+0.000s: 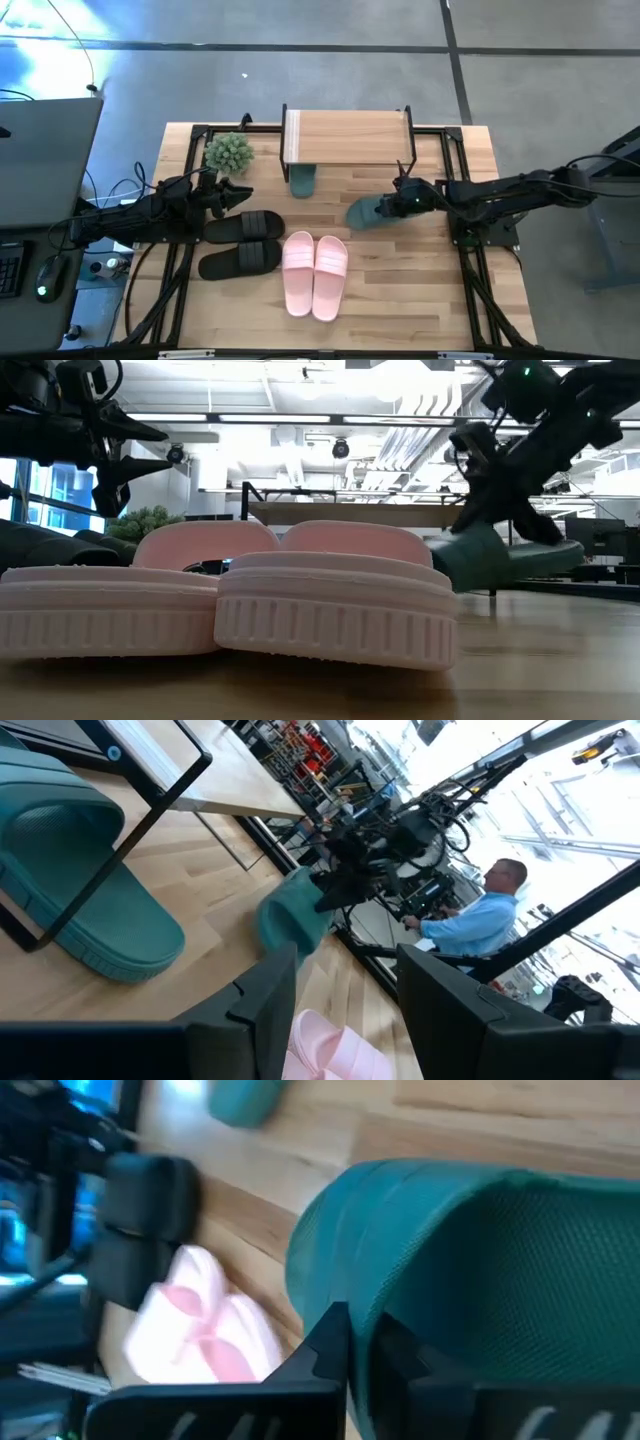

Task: Pick and place slides into the shelf
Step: Put the green slides under the shelf

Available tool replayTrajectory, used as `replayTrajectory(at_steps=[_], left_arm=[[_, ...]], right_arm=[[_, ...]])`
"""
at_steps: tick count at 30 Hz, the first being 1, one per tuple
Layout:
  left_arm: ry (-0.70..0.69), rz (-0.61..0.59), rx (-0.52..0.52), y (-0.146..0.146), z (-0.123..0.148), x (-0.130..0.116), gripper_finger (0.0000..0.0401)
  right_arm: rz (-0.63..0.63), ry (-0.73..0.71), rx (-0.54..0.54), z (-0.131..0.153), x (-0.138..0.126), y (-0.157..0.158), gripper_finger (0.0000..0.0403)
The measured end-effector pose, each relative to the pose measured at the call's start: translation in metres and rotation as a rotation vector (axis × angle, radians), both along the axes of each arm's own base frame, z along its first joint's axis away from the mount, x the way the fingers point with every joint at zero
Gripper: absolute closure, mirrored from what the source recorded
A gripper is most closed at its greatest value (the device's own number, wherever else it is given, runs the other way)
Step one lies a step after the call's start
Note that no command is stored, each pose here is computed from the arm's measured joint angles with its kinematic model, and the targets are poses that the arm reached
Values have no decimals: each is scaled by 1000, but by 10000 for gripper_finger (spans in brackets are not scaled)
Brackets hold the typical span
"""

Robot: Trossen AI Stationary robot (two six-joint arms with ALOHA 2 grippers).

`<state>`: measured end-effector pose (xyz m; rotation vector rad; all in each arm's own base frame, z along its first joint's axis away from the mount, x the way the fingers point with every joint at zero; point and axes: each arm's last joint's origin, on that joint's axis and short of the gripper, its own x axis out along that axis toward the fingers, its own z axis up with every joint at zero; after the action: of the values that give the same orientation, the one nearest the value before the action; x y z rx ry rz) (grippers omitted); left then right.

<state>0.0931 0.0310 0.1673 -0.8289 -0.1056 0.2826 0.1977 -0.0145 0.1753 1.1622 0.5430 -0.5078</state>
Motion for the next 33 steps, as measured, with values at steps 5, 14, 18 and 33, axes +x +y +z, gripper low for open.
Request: replayTrajectory(at_steps=[5,14,18,33], left_arm=[[-1,0,0,0,0,0,242],[-2,0,1,0,0,0,242],[-1,0,1,0,0,0,242],[-2,0,1,0,0,0,242]], right_arm=[[-125,-100,-29,16,8,18,401],[-407,-249,-46,8,23,36,402],[-437,-229,-28,-10,37,32,402],[-578,-346,-15,-44,70,2,403]])
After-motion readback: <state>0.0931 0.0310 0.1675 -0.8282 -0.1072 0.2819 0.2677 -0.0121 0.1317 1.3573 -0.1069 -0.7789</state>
